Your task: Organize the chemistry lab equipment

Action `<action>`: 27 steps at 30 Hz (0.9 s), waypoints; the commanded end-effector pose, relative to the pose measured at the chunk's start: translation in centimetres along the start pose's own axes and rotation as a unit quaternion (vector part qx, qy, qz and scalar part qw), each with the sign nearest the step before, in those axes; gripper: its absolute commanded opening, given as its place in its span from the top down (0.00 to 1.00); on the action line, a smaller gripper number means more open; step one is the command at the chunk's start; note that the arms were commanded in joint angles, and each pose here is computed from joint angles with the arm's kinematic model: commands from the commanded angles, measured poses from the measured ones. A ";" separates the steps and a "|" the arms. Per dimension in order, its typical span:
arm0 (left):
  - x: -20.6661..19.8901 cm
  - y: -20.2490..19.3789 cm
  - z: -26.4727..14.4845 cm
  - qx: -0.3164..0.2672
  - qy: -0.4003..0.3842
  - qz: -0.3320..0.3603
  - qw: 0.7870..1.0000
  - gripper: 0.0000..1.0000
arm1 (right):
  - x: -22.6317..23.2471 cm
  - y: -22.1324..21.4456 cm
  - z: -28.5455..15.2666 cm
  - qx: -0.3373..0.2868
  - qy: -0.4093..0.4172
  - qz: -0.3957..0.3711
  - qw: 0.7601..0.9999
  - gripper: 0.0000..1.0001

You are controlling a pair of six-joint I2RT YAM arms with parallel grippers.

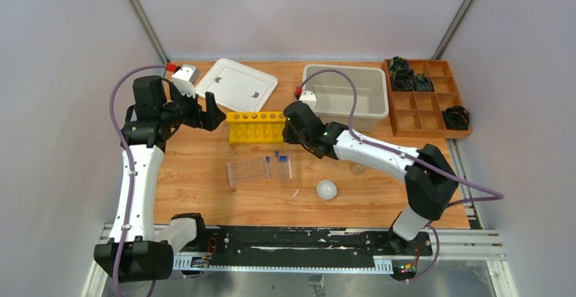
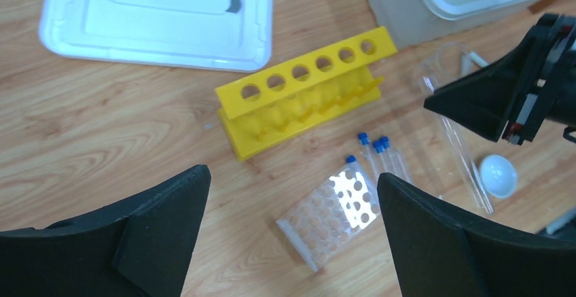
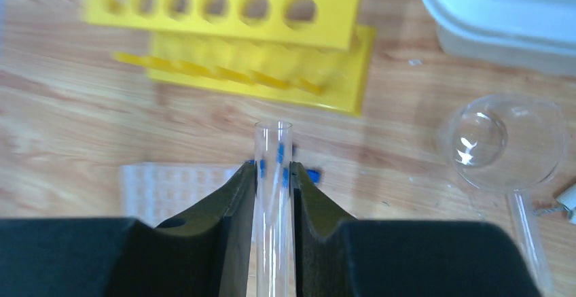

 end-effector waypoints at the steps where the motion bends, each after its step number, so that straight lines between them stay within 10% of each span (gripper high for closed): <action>1: -3.5 0.2 -1.1 -0.018 -0.096 -0.020 0.995 0.00 | 3.9 3.9 -4.2 -0.062 0.079 0.034 0.994 1.00; 14: -9.5 -1.2 -1.7 -0.003 -0.249 -0.043 0.967 0.03 | 15.4 12.1 -10.3 -0.191 0.230 0.044 0.953 1.00; 27: -10.4 -2.2 -0.8 0.017 -0.290 -0.050 0.956 0.34 | 19.4 12.7 -11.2 -0.214 0.272 0.054 0.937 1.00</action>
Point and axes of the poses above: each gripper's point midway between its finger pads, its own z axis out along the fingers, its own x axis along the line the jaws close on, y = z × x, the point moved 3 cm from there along -z, back along the fingers, and after that the axes turned 4 degrees about z, right-handed, at the moved point
